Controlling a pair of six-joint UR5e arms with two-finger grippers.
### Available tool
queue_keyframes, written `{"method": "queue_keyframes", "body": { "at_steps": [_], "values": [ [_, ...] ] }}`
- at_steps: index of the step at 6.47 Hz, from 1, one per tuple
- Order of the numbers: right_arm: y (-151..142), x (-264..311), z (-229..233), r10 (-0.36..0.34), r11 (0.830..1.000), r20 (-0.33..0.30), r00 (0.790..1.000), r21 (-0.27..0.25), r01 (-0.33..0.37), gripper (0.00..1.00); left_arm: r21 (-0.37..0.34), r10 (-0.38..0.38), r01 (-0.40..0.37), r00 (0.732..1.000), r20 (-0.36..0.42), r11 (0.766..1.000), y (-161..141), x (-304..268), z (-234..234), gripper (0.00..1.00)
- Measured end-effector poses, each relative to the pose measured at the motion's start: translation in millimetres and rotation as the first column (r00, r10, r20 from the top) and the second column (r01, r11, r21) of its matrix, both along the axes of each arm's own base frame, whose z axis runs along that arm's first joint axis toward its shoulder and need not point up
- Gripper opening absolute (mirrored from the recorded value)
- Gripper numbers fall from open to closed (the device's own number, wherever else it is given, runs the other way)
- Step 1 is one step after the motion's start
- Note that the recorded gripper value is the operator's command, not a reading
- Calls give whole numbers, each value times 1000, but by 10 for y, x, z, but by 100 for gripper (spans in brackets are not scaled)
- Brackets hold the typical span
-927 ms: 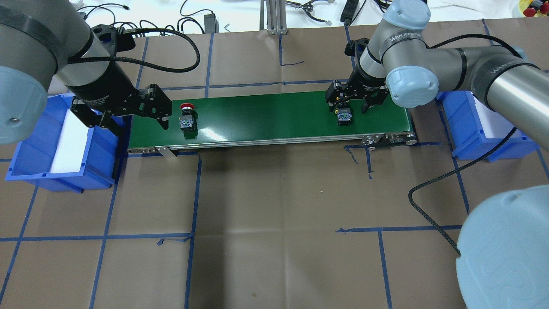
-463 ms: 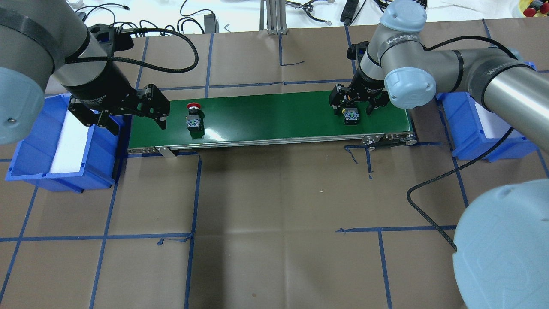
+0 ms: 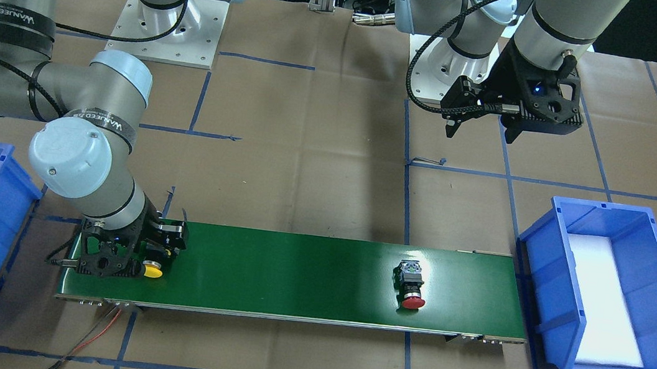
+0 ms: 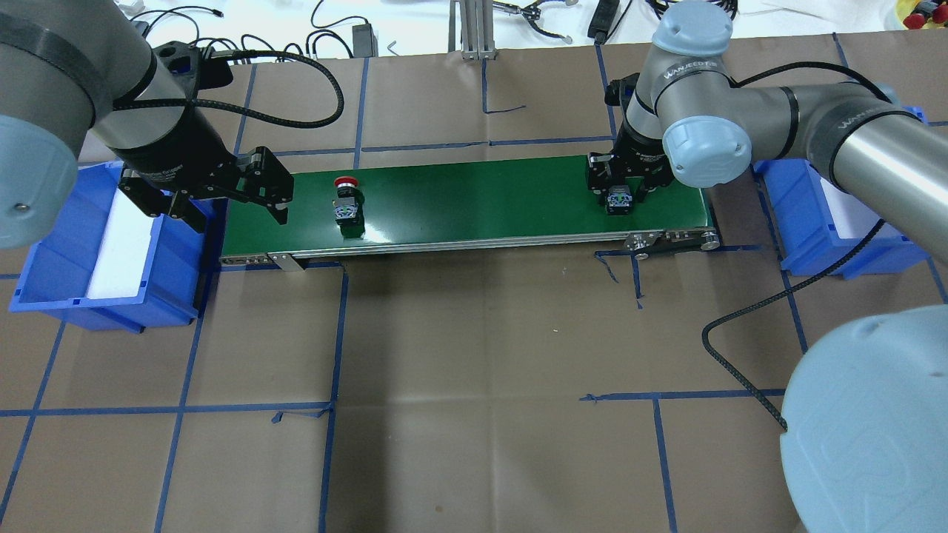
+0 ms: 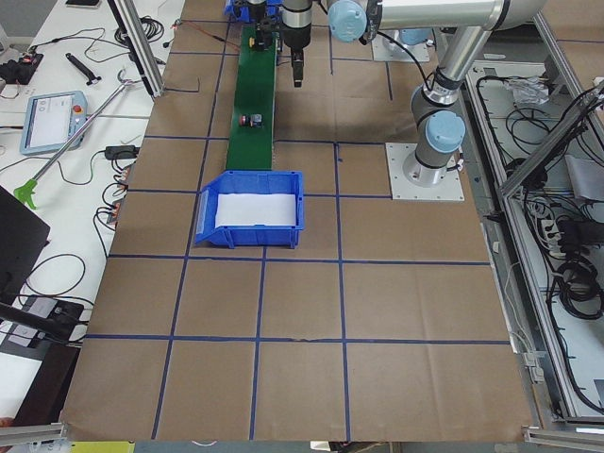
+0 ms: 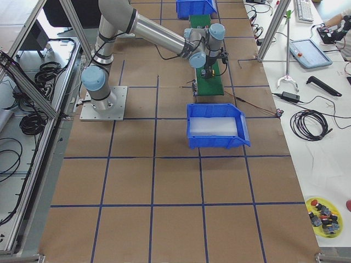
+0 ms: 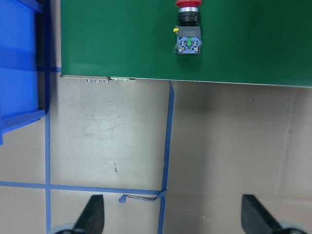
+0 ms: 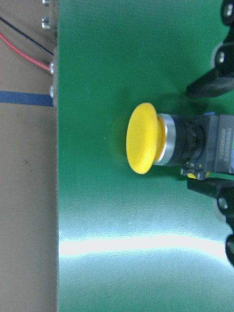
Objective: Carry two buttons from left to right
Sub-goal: 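Lift the yellow button with the right gripper and carry it to the empty blue bin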
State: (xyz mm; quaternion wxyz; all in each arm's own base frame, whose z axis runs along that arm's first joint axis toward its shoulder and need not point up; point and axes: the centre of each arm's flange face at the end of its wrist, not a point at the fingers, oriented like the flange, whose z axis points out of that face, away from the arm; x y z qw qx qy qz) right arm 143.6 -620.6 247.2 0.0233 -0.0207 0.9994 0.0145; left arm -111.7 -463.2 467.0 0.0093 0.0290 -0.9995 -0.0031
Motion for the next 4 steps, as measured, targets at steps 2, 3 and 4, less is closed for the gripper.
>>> {"method": "queue_keyframes", "body": {
  "at_steps": [2,3,4],
  "values": [
    [-15,-24,124,2,1000,-16,1000,-22,-3,5,0,-15,15,1000,14,1000,9,14,10,100],
    [-58,-104,397,-6,998,-28,1000,-71,4,5,-3,-21,22,999,36,1000,8,35,18,100],
    [-52,-301,768,-21,993,-42,999,-115,16,6,-6,-23,23,999,43,1000,4,42,28,100]
  ]
}}
